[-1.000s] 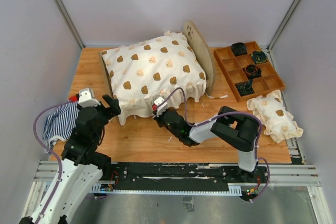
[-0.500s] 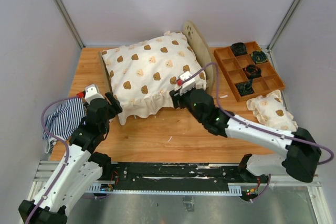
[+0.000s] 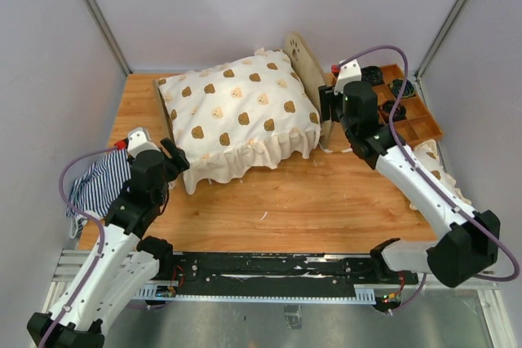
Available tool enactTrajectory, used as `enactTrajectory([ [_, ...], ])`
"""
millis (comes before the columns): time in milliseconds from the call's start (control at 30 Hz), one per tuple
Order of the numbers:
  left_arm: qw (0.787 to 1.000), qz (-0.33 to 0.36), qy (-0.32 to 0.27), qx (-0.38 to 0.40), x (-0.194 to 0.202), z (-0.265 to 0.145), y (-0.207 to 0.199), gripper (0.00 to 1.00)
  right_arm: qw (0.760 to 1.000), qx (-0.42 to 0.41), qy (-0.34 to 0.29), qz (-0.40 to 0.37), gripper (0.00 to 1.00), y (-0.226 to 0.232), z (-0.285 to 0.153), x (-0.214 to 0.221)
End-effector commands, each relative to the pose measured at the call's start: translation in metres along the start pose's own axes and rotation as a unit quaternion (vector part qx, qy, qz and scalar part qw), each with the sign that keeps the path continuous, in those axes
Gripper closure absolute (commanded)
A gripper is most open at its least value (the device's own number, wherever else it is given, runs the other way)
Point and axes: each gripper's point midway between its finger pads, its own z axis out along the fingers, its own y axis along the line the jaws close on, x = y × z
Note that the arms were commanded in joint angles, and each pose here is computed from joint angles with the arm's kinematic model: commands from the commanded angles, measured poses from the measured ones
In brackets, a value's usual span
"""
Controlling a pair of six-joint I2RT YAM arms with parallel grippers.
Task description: Set up the pet bed
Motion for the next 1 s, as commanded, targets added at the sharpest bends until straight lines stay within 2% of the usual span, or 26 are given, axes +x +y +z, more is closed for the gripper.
enactTrajectory([
  [0,0.999,-0.019,-0.034,0.023,-0.030,-0.009,-0.012,0.27,0.997,-0.061,0.054,-0.006,0.32,0.013,0.026,0.023],
  [133,0.998,-0.007,-0.040,0.054,-0.035,-0.014,-0.022,0.26,0.996,-0.051,0.077,-0.012,0.35,0.011,0.055,0.033],
  [200,0.996,0.010,-0.041,0.080,-0.038,-0.017,-0.031,0.26,0.994,-0.048,0.092,-0.017,0.43,0.011,0.065,0.040],
  [333,0.994,0.041,-0.031,0.095,-0.039,-0.017,-0.038,0.26,0.993,-0.023,0.119,0.006,0.79,0.003,0.055,0.055],
  [433,0.994,0.049,-0.025,0.093,-0.037,-0.008,-0.043,0.25,0.993,-0.007,0.114,0.032,0.99,-0.003,0.034,0.068],
  [633,0.992,0.040,-0.012,0.123,-0.056,0.010,-0.082,0.27,0.987,0.023,0.110,0.116,1.00,-0.010,-0.019,0.091],
  [800,0.975,0.082,0.005,0.205,-0.065,0.022,-0.133,0.32,0.960,-0.013,0.108,0.257,0.98,0.027,-0.049,0.110],
  [967,0.962,0.104,0.013,0.252,-0.051,0.024,-0.158,0.33,0.941,0.013,0.080,0.328,0.98,0.057,-0.055,0.099],
])
